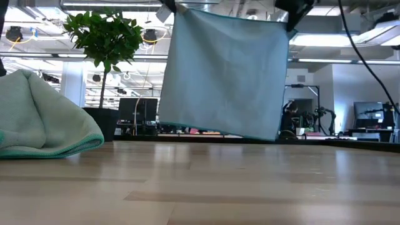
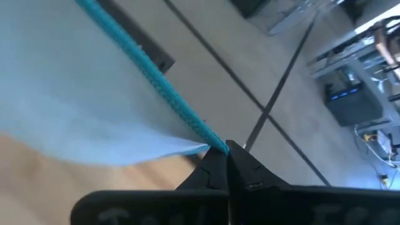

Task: Fold microfiber towels
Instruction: Fold the blue microfiber cloth

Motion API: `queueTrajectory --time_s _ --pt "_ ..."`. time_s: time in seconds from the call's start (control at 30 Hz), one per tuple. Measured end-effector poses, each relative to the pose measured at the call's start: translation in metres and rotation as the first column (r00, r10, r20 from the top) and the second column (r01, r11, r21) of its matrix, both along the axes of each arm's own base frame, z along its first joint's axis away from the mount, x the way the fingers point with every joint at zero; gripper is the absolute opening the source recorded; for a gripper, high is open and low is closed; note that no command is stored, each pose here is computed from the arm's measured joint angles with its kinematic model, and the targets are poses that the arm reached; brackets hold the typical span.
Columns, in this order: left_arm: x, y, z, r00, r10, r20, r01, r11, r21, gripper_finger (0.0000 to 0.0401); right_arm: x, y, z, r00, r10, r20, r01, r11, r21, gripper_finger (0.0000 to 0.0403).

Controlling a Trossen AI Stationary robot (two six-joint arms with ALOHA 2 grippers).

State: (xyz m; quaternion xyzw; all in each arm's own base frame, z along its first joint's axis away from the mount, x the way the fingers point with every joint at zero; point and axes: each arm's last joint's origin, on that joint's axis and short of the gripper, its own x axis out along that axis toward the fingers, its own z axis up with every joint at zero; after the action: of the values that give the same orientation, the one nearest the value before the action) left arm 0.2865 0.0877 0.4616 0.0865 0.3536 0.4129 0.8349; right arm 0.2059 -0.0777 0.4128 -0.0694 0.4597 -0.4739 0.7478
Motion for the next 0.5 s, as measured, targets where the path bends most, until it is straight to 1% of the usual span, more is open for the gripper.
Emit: queueTrajectory --time_s 0.1,0.2,0.27,0.33,0.4,0.5 --pt "-0.002 0.012 0.002 1.000 0.010 -0.001 -0.010 1.000 0.018 0.0000 0.003 -0.012 0.004 1.000 0.003 0.028 -0.002 0.999 -0.042 0.0007" --pt "-0.004 0.014 0.000 1.000 0.003 -0.020 -0.003 1.000 0.001 0.0000 0.003 -0.012 0.005 0.999 0.012 0.036 -0.010 0.999 -0.032 0.0004" --pt "-0.005 0.010 -0.003 0.999 -0.022 -0.047 0.020 0.999 -0.039 0.0000 0.002 -0.007 0.002 0.999 0.033 0.027 -0.034 0.999 0.018 0.0003" --pt "-0.006 0.003 -0.009 0.994 -0.067 -0.082 0.059 0.993 -0.107 0.0000 0.001 0.000 -0.001 0.998 0.063 0.022 -0.065 0.993 0.102 0.0003" --pt "-0.004 -0.004 -0.019 0.988 -0.109 -0.110 0.089 0.980 -0.180 0.0000 0.003 0.009 -0.007 0.995 0.098 0.020 -0.100 0.978 0.180 0.0005" --pt "0.001 -0.017 -0.041 0.971 -0.165 -0.174 0.110 0.951 -0.289 0.0000 0.010 0.024 -0.026 0.990 0.137 0.007 -0.134 0.951 0.280 0.0004"
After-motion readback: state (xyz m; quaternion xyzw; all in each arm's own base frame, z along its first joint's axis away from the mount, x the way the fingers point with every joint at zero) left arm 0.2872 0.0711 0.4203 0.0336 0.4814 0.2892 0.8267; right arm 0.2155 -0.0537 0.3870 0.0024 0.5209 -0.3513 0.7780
